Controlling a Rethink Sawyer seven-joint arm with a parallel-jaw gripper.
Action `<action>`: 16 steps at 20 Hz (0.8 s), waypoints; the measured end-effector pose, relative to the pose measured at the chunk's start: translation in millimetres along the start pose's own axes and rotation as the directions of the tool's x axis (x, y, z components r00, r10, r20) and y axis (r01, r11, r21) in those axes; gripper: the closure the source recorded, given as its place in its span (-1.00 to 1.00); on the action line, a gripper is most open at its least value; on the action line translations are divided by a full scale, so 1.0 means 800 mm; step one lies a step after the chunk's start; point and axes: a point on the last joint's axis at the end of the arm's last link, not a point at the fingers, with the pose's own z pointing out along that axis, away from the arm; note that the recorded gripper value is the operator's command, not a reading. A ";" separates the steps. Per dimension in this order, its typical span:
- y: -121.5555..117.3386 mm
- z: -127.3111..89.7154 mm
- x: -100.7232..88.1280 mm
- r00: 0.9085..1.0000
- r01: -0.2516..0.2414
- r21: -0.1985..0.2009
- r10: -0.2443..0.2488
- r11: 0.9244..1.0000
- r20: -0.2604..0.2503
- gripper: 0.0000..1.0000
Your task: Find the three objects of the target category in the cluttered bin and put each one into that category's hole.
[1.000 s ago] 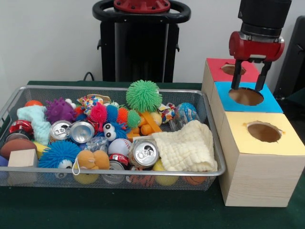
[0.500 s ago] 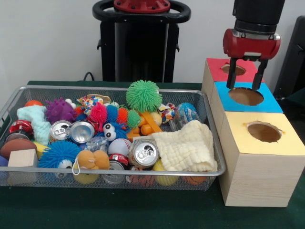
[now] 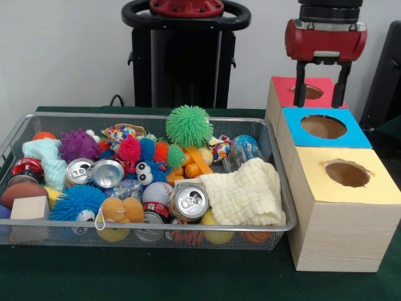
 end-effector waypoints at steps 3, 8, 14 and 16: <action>-0.020 0.002 -0.010 1.000 -0.029 -0.010 0.029 1.000 0.001 -1.00; -0.064 0.009 -0.025 0.996 -0.087 -0.028 0.087 0.996 -0.001 -1.00; -0.091 0.015 -0.033 0.994 -0.108 -0.048 0.108 0.993 -0.001 -1.00; -0.095 0.017 -0.034 0.994 -0.111 -0.055 0.111 0.992 -0.003 -1.00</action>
